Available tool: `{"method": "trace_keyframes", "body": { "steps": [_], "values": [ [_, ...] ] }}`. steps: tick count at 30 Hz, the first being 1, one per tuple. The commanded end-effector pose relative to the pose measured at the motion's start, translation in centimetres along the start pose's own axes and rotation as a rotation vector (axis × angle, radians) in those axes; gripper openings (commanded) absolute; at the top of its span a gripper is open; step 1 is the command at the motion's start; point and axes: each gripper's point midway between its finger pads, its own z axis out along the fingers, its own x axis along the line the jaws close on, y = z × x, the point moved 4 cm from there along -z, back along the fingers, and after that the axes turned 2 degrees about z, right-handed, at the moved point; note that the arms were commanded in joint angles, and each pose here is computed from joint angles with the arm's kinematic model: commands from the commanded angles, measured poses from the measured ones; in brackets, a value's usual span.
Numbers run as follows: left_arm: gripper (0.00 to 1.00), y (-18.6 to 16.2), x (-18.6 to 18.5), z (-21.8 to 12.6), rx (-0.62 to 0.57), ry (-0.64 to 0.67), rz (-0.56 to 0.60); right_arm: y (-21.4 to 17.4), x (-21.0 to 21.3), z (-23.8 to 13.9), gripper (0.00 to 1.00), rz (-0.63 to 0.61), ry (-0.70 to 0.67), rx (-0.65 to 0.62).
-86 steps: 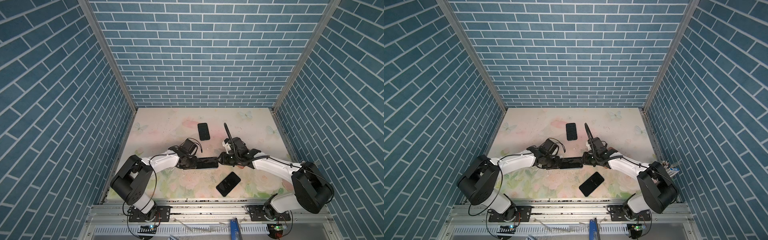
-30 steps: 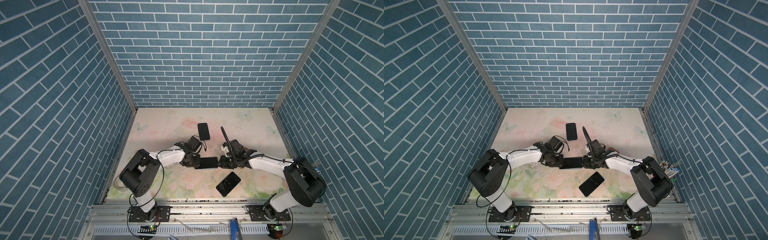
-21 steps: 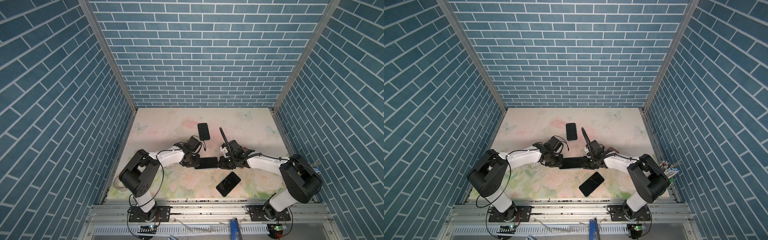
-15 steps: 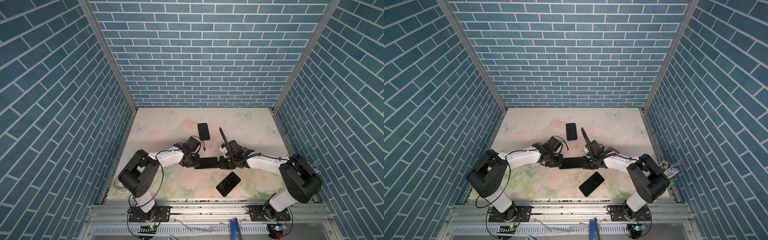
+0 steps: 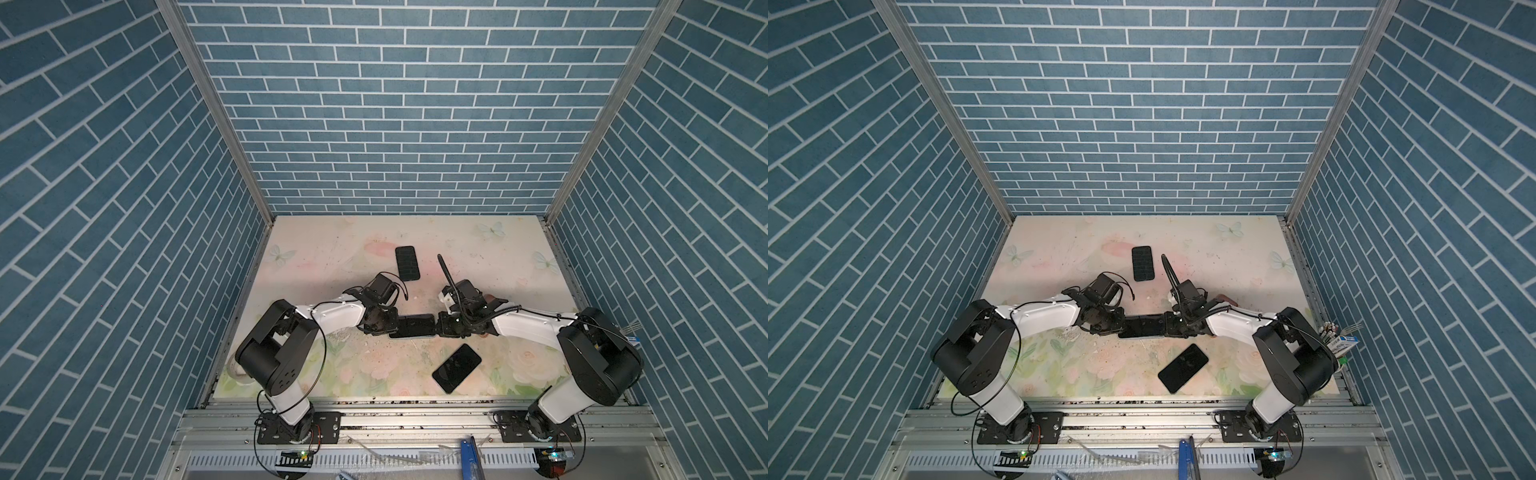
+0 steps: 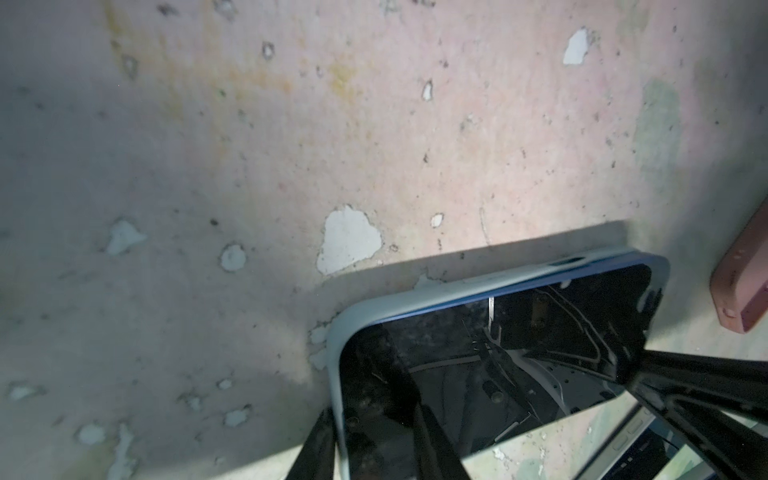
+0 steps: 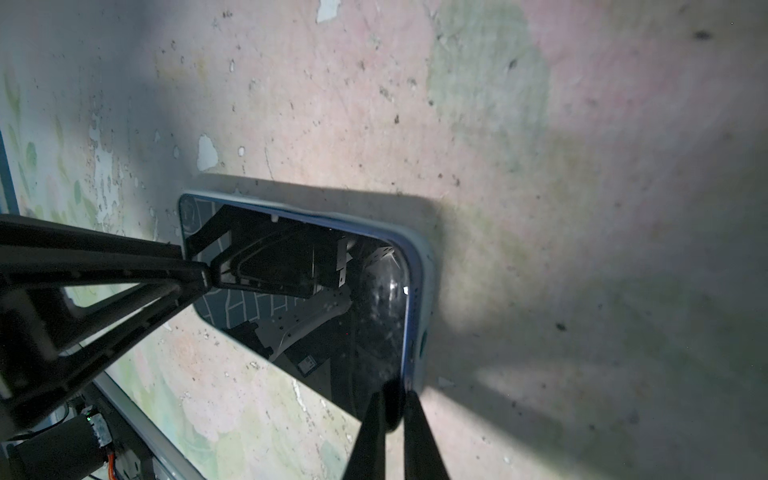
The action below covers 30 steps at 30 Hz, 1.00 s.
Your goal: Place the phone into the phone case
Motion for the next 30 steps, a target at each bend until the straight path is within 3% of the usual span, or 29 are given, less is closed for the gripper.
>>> {"method": "trace_keyframes", "body": {
  "steps": [1,9,12,21,30],
  "values": [
    [0.33,-1.5,-1.2,2.4,0.063,-0.095,0.024,-2.1,0.4,2.4,0.10,-0.031,0.006,0.084],
    [0.33,-1.5,-1.2,2.2,0.063,-0.091,0.033,-3.0,0.2,3.3,0.10,-0.032,-0.009,0.102],
    [0.33,-1.1,-1.1,0.7,0.039,-0.049,0.068,-1.9,0.1,1.7,0.02,-0.076,-0.056,0.062],
    [0.34,-0.6,-0.6,-4.8,-0.049,0.080,0.150,4.0,0.3,-4.2,0.10,-0.089,-0.041,-0.073],
    [0.33,-4.0,-1.8,-3.0,-0.040,-0.010,0.121,9.0,1.5,-1.3,0.10,-0.108,-0.007,-0.035]
  ]
}}
